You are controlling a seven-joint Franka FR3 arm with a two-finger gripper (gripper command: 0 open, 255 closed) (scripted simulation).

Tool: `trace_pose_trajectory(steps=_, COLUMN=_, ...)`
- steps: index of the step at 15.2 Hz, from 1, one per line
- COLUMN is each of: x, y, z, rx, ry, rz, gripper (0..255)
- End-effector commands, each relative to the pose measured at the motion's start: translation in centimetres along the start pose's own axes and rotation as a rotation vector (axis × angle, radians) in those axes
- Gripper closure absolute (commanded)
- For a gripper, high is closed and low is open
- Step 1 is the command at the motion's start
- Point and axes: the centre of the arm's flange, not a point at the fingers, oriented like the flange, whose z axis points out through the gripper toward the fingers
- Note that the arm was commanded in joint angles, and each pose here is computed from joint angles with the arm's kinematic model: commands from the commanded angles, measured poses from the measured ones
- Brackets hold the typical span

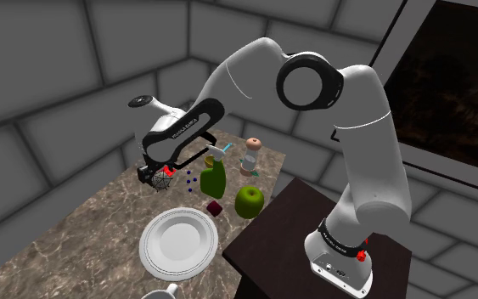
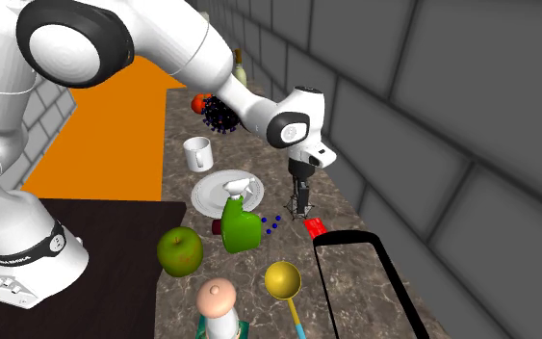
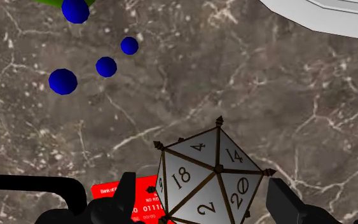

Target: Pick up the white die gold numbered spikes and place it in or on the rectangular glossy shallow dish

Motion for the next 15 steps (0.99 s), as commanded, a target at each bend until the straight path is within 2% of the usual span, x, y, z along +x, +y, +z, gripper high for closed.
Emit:
trace_pose_trajectory(steps=1, x=0.0, y=0.0, z=0.1, rx=-0.001, ry=-0.001, rz=0.0, gripper=255)
trace_pose_trajectory(steps=10, x=0.0, y=0.0, z=0.1, rx=-0.001, ry=-0.001, rz=0.0, gripper=255)
trace_pose_trajectory(steps=15, x=-0.1, y=0.3, z=-2.6, rx=-0.001, ry=-0.001, rz=0.0, gripper=255)
